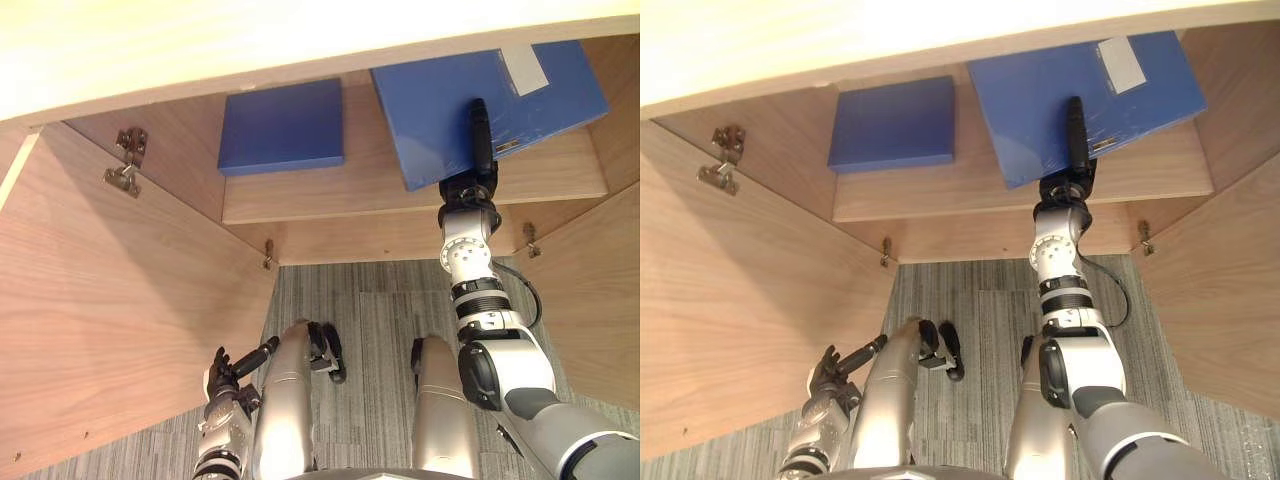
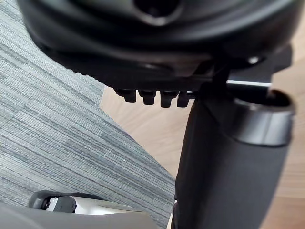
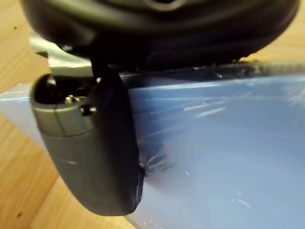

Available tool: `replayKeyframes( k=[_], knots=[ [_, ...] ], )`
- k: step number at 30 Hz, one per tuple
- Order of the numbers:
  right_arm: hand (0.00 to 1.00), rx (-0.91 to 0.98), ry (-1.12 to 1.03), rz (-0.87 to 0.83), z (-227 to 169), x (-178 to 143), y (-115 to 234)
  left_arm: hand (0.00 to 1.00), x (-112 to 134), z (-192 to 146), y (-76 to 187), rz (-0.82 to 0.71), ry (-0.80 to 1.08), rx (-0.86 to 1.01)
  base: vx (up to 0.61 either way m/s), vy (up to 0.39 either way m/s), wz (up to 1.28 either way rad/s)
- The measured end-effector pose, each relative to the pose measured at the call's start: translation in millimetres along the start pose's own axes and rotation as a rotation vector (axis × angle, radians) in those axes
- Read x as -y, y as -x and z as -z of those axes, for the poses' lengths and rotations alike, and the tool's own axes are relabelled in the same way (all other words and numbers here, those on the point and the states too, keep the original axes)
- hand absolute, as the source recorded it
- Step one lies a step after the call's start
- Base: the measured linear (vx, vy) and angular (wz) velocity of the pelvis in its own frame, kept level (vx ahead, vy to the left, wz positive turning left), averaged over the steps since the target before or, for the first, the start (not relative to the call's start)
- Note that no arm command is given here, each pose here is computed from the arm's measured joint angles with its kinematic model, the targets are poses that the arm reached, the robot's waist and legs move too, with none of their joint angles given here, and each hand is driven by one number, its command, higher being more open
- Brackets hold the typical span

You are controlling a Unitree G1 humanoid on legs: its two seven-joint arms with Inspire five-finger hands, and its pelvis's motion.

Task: Walk over to the cabinet, pick up the folder, carry it to the office cabinet, place the folder inside the office cabinet, then close the office cabinet door

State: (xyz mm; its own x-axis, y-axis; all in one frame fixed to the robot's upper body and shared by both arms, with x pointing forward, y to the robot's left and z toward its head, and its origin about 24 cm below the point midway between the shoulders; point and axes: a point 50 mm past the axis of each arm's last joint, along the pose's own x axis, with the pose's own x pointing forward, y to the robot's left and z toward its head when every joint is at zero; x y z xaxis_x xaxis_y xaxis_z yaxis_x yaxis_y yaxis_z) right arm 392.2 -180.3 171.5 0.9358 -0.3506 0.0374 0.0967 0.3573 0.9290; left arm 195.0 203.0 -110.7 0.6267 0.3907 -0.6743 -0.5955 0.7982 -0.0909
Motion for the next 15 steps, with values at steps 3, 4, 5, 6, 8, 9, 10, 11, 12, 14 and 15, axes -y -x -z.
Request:
replayKeyframes(
  k=[3, 4, 5, 6, 8, 9, 10, 11, 12, 14, 15],
  knots=[
    [0.00, 0.030, -0.100, 0.014, -8, -11, -4, 1.00, 5, -5, 1, 0.012, -0.001, 0.023, -0.02, 0.041, 0.14],
    [0.00, 0.044, -0.124, 0.017, -11, -14, -5, 1.00, 7, -7, 1, 0.017, 0.000, 0.028, -0.01, 0.032, 0.09],
    [0.00, 0.061, -0.168, 0.025, -15, -18, -6, 1.00, 9, -7, 1, 0.020, 0.010, 0.031, -0.01, 0.028, 0.10],
    [0.00, 0.077, -0.193, 0.034, -19, -20, -7, 1.00, 10, -8, 2, 0.024, 0.006, 0.033, 0.00, 0.026, 0.13],
    [0.00, 0.111, -0.224, 0.037, -26, -24, -9, 1.00, 12, -9, 2, 0.026, 0.019, 0.032, 0.01, 0.024, 0.15],
    [0.00, 0.115, -0.234, 0.036, -28, -26, -9, 1.00, 12, -9, 2, 0.026, 0.029, 0.029, 0.01, 0.022, 0.13],
    [1.00, 0.113, -0.250, 0.037, -29, -28, -10, 1.00, 12, -9, 2, 0.025, 0.038, 0.028, 0.02, 0.022, 0.13],
    [1.00, 0.115, -0.254, 0.045, -31, -29, -11, 1.00, 13, -9, 2, 0.025, 0.044, 0.026, 0.03, 0.027, 0.14],
    [1.00, 0.113, -0.255, 0.052, -30, -30, -11, 1.00, 13, -9, 2, 0.024, 0.050, 0.024, 0.03, 0.026, 0.11],
    [1.00, 0.104, -0.251, 0.060, -29, -33, -13, 1.00, 13, -9, 2, 0.023, 0.052, 0.025, 0.03, 0.019, 0.08],
    [1.00, 0.088, -0.235, 0.070, -28, -34, -15, 1.00, 13, -9, 3, 0.023, 0.052, 0.024, 0.03, 0.015, 0.11]
  ],
)
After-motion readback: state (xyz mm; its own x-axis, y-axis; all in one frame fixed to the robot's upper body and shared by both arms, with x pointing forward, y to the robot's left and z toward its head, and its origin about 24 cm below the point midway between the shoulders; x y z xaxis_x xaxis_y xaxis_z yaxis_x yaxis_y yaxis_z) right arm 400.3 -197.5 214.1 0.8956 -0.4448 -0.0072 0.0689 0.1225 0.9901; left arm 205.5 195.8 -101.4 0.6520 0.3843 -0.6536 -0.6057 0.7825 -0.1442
